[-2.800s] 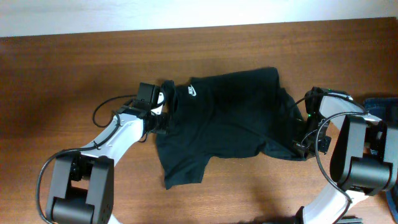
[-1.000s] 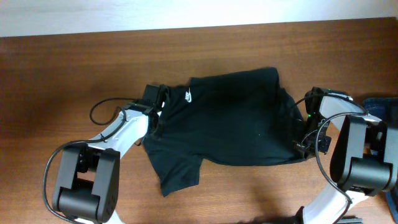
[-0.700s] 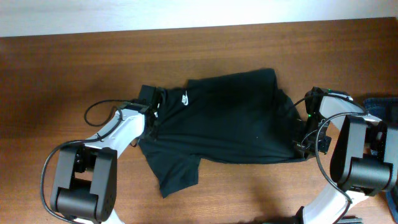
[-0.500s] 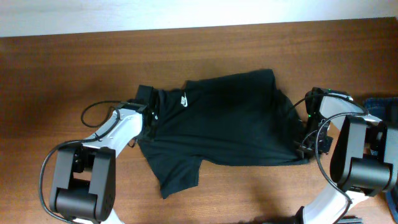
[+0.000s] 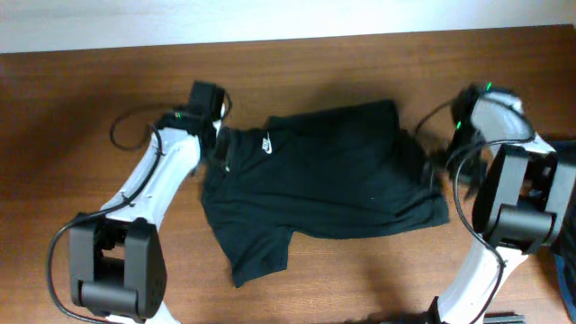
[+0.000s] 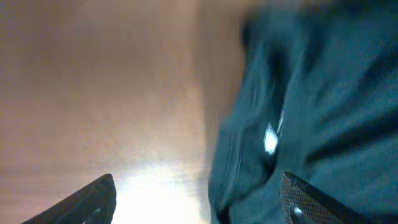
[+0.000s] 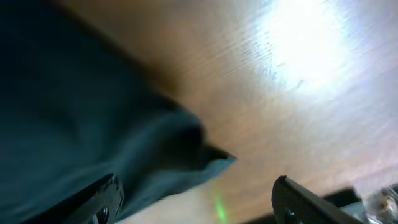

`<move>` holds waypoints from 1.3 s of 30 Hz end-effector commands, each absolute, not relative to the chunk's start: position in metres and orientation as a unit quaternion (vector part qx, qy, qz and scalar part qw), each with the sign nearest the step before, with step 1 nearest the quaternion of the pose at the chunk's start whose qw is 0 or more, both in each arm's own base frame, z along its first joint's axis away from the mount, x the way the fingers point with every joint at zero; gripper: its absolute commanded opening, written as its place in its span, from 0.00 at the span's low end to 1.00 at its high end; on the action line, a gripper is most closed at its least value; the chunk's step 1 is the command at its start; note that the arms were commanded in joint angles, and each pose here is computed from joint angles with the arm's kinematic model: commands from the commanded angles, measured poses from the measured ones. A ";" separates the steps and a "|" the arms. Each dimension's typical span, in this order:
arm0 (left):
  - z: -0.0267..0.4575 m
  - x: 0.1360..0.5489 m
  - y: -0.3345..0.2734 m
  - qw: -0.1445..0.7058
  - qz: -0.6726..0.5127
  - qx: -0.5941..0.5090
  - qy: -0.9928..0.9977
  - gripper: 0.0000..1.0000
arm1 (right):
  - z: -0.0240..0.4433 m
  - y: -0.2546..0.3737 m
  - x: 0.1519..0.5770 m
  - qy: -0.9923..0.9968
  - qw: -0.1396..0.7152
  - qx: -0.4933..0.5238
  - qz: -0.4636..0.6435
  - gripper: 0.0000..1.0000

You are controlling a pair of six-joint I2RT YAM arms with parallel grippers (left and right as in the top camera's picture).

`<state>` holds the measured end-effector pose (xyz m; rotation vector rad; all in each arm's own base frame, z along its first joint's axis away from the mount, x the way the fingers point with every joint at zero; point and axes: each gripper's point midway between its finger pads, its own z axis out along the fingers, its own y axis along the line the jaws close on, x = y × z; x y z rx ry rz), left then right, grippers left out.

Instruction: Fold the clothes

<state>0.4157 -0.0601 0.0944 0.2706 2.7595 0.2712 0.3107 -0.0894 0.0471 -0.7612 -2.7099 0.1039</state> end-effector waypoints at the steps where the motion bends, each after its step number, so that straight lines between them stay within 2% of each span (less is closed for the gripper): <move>1: 0.133 0.446 -0.078 0.234 0.058 0.089 0.966 0.84 | 0.098 -0.077 0.363 -0.973 0.070 -0.218 -0.029 0.83; 3: 0.144 0.456 -0.089 0.258 0.030 0.092 0.961 0.84 | 0.121 -0.073 0.383 -0.981 0.028 -0.186 -0.042 0.94; 5: 0.147 0.462 -0.097 0.271 0.008 0.096 0.958 0.84 | 0.134 -0.070 0.395 -0.986 0.001 -0.163 -0.042 0.99; 13: 0.100 0.470 -0.114 0.235 -0.030 0.105 0.966 0.83 | 0.129 -0.031 0.413 -0.997 -0.025 -0.051 -0.051 0.98; 15: 0.085 0.473 -0.115 0.226 -0.028 0.105 0.968 0.81 | 0.126 -0.021 0.417 -0.998 -0.029 -0.038 -0.049 0.86; 19: 0.068 0.481 -0.117 0.225 -0.028 0.106 0.968 0.75 | 0.117 -0.007 0.423 -0.998 -0.038 -0.021 -0.047 0.41; 20: 0.069 0.484 -0.117 0.230 -0.029 0.105 0.967 0.74 | 0.113 -0.005 0.424 -0.998 -0.039 -0.019 -0.047 0.32; 21: 0.070 0.486 -0.118 0.235 -0.029 0.105 0.966 0.72 | 0.108 -0.003 0.424 -0.998 -0.039 -0.020 -0.047 0.27; 22: 0.071 0.488 -0.119 0.241 -0.030 0.105 0.964 0.71 | 0.103 -0.003 0.425 -0.998 -0.039 -0.025 -0.048 0.24; 31: 0.074 0.493 -0.120 0.251 -0.029 0.115 0.961 0.69 | 0.039 -0.002 0.427 -0.997 -0.056 -0.033 -0.051 0.24; 39: 0.074 0.493 -0.120 0.251 -0.028 0.117 0.960 0.69 | 0.011 -0.001 0.425 -0.996 -0.071 -0.033 -0.052 0.24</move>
